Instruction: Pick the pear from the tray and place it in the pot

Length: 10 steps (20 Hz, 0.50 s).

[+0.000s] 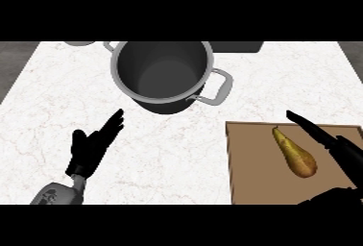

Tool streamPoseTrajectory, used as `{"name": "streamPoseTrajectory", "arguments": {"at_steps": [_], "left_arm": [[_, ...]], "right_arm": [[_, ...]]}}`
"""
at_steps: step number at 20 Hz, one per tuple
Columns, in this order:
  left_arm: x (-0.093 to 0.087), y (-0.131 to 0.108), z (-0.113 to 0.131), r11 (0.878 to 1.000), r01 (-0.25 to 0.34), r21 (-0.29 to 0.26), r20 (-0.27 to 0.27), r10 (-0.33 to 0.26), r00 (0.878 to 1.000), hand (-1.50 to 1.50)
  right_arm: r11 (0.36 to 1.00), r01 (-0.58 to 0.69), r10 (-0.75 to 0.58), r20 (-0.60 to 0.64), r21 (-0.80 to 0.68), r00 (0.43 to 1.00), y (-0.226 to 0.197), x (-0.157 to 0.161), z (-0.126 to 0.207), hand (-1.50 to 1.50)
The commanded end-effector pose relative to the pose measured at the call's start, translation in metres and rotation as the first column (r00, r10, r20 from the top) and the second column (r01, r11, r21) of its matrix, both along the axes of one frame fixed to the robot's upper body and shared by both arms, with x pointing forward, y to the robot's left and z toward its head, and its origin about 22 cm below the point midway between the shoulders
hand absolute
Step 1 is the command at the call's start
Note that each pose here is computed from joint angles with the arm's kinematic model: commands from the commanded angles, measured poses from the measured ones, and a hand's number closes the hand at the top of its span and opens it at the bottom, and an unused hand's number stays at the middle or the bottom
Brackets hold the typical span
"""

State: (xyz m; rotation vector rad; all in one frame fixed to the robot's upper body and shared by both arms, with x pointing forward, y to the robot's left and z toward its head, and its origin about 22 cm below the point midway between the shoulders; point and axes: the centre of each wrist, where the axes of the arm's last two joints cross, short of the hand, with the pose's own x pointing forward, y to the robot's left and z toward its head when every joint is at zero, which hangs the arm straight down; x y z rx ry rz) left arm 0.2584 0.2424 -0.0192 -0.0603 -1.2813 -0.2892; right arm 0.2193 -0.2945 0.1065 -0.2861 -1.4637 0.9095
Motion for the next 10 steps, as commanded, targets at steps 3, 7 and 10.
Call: {"name": "streamPoseTrajectory", "arguments": {"at_steps": [3,7,10], "left_arm": [[0.007,-0.004,0.005,1.000,-0.012,0.006,0.004,0.012,1.000,0.00],[-0.004,0.001,0.009,1.000,-0.011,0.009,-0.002,0.011,1.000,0.00],[-0.002,-0.007,-0.005,1.000,-0.004,0.004,0.000,0.004,1.000,0.00]], "right_arm": [[0.991,-0.050,0.035,-0.123,-0.124,0.992,-0.011,0.021,-0.042,-1.50],[0.992,-0.004,-0.006,-0.072,-0.127,0.997,-0.032,0.030,-0.057,-1.50],[0.996,0.035,-0.035,0.002,-0.080,0.999,-0.057,0.050,-0.054,-1.50]]}}
